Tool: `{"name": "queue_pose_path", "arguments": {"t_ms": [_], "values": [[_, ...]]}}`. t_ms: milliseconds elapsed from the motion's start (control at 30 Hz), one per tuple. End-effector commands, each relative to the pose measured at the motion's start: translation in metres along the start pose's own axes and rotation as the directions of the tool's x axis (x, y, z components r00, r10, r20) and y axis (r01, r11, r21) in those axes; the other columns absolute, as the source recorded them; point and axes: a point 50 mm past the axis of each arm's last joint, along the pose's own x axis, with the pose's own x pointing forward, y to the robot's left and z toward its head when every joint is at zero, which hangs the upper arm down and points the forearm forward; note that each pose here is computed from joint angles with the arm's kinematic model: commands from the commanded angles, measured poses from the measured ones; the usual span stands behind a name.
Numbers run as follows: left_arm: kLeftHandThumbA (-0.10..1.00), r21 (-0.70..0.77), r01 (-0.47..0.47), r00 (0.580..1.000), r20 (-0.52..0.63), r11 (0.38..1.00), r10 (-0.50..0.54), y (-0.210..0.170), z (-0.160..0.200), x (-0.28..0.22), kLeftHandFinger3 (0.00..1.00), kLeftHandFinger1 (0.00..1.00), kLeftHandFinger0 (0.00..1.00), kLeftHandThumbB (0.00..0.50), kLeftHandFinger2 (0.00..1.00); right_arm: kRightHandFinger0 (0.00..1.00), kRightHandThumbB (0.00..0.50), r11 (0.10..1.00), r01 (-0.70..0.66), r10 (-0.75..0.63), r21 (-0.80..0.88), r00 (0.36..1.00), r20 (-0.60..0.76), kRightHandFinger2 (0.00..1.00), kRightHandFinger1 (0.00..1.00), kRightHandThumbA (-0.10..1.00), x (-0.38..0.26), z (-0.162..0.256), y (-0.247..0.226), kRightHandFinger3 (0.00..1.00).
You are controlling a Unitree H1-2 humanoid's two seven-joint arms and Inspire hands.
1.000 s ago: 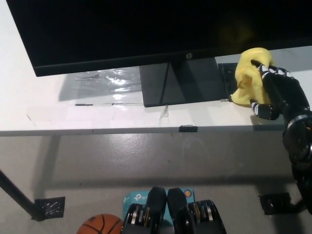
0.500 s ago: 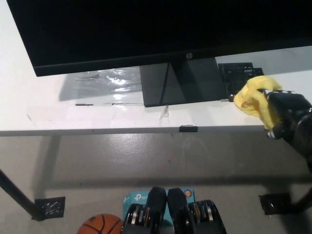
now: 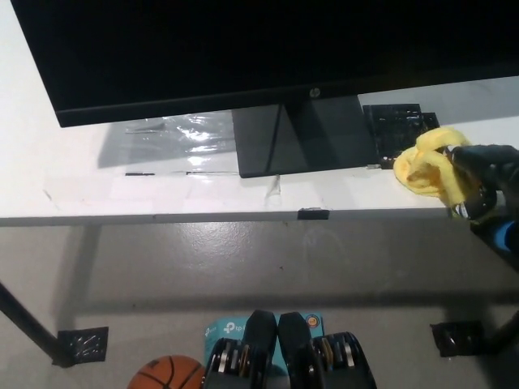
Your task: The robot uses its right hand to pick up the cloth kept in the middle of the desk and use it to wipe the monitor in the middle of the desk by swiping its screen twice
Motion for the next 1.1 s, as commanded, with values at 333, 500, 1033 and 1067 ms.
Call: {"name": "queue_pose_path", "arguments": {"t_ms": [333,500,1033,1067], "values": [[0.18,0.031,-0.026,1.000,0.011,0.999,0.025,0.019,0.001,-0.009,0.92,0.57,0.55,0.000,0.71,1.00,0.500,0.969,-0.215,0.192,0.120,0.965,0.177,1.00,1.00,0.74,-0.039,-0.037,-0.148,1.00],[0.16,0.037,-0.031,0.999,0.015,0.999,0.030,0.023,0.001,-0.007,0.90,0.56,0.54,0.000,0.70,1.00,0.500,0.975,-0.199,0.183,0.101,0.972,0.151,1.00,1.00,0.75,-0.050,-0.040,-0.195,1.00],[0.16,0.033,-0.038,0.999,0.015,0.999,0.038,0.025,0.003,-0.009,0.91,0.56,0.54,0.000,0.72,1.00,0.495,0.988,-0.114,0.090,0.104,0.973,0.210,1.00,1.00,0.63,-0.077,-0.037,-0.199,1.00],[0.16,0.033,-0.037,0.999,0.012,0.999,0.037,0.025,0.003,-0.010,0.91,0.57,0.55,0.000,0.73,1.00,0.499,0.993,-0.019,-0.009,0.113,0.971,0.240,1.00,1.00,0.67,-0.086,-0.039,-0.185,1.00]]}}
